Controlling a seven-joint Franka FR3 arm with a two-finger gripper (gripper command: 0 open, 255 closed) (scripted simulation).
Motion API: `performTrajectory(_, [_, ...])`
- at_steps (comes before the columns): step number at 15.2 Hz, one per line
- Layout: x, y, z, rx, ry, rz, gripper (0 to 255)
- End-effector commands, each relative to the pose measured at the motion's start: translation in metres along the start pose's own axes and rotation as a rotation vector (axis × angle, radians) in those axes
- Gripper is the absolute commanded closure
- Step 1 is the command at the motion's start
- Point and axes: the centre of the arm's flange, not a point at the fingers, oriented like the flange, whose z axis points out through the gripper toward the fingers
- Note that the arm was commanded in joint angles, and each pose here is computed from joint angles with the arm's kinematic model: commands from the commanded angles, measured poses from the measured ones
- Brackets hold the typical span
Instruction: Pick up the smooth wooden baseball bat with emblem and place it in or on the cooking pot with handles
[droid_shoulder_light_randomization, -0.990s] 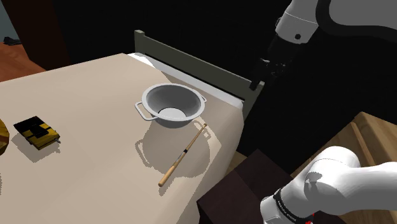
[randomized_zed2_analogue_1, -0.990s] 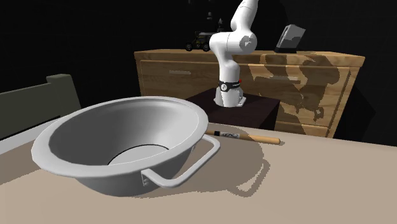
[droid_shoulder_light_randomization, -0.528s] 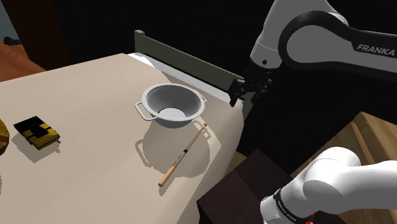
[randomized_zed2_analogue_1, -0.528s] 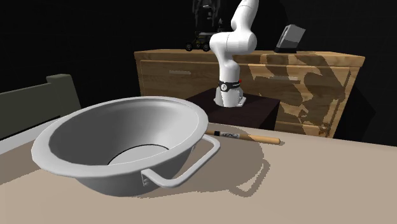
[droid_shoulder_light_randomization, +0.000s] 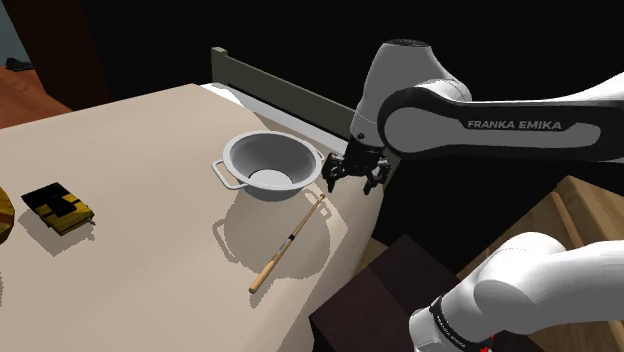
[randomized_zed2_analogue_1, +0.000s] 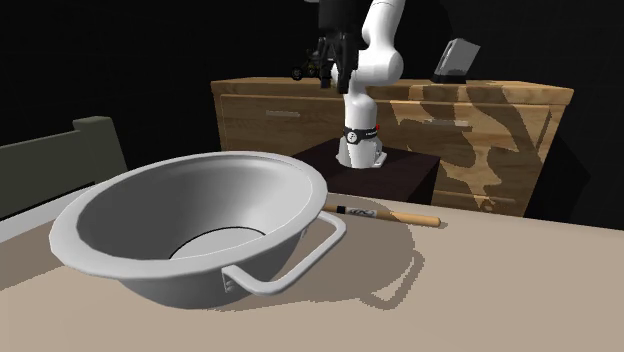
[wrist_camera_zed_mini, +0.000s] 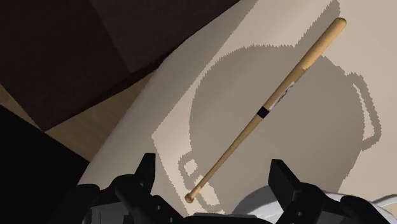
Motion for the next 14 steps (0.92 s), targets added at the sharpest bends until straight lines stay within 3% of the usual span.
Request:
performTrajectory(1, [0.002, -0.011, 0.022, 0.001, -0.007, 0.073, 0])
performTrajectory(14, [0.033, -0.09, 0.172, -0.002, -0.059, 0.514, 0])
